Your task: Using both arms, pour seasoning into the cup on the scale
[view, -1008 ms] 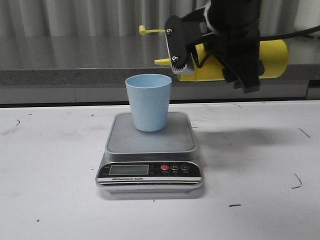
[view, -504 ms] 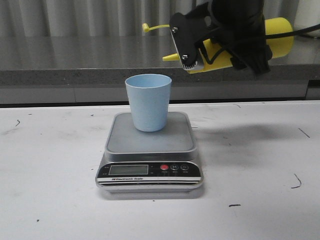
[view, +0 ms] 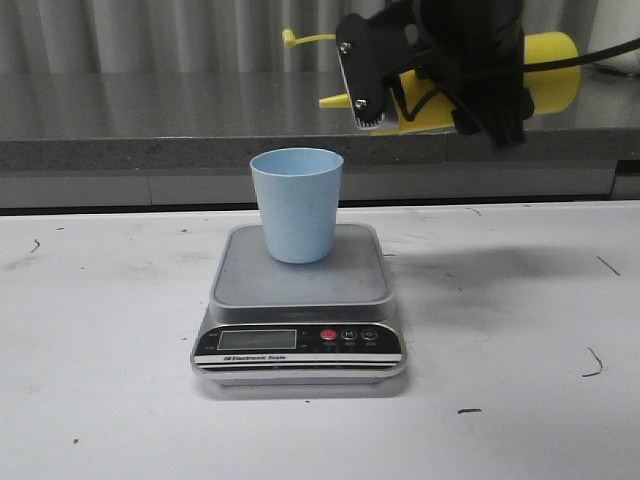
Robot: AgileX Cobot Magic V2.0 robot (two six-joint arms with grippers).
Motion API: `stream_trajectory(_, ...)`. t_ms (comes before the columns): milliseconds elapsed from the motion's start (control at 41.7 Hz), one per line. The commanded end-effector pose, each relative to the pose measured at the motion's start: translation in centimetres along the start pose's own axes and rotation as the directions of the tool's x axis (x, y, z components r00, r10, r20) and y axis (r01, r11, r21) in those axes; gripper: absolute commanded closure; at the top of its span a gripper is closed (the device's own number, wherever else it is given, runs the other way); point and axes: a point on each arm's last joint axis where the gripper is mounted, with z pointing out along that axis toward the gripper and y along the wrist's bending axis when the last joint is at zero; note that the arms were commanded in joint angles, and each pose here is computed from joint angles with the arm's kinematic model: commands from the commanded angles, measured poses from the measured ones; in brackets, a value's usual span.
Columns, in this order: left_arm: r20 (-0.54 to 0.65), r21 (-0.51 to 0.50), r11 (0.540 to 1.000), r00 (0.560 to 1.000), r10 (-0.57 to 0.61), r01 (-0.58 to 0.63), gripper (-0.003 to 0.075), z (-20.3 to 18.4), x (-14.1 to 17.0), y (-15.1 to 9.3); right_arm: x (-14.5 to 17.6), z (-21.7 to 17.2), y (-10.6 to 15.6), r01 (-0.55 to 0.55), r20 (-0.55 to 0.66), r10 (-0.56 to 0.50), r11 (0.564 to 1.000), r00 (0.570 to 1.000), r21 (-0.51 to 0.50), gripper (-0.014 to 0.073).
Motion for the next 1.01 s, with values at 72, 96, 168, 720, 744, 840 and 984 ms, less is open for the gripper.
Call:
stream_trajectory(72,0.091,0.004,1.000,0.996,-0.012,0.011,0.0292,-0.5,-1.2,0.0,0.9,-1.9,-2.2,-0.336,0.042,0.335,0.941,0.941,0.023,0.0232)
stream_trajectory(96,0.091,0.004,1.000,0.996,-0.012,0.011,0.0292,-0.5,-1.2,0.0,0.9,-1.9,-2.2,-0.369,0.043,0.368,0.929,0.929,0.014,0.0232)
stream_trajectory(168,0.091,0.004,1.000,0.996,-0.012,0.011,0.0292,-0.5,-1.2,0.0,0.9,-2.1,-2.1,-0.439,0.048,0.439,0.899,0.897,-0.011,0.0232)
stream_trajectory(720,0.091,0.004,1.000,0.996,-0.012,0.011,0.0292,-0.5,-1.2,0.0,9.1,-4.8,-2.6,-0.867,0.239,0.905,0.412,0.353,-0.280,0.0232)
stream_trajectory(744,0.091,0.004,1.000,0.996,-0.012,0.011,0.0292,-0.5,-1.2,0.0,9.7,-4.6,-2.3,-0.876,0.250,0.915,0.382,0.316,-0.293,0.0232)
stream_trajectory(840,0.091,0.004,1.000,0.996,-0.012,0.011,0.0292,-0.5,-1.2,0.0,11.3,-3.6,-0.9,-0.888,0.287,0.935,0.306,0.211,-0.344,0.0232)
stream_trajectory(984,0.091,0.004,1.000,0.996,-0.012,0.011,0.0292,-0.5,-1.2,0.0,12.4,-2.0,2.3,-0.853,0.343,0.932,0.269,0.113,-0.447,0.0232)
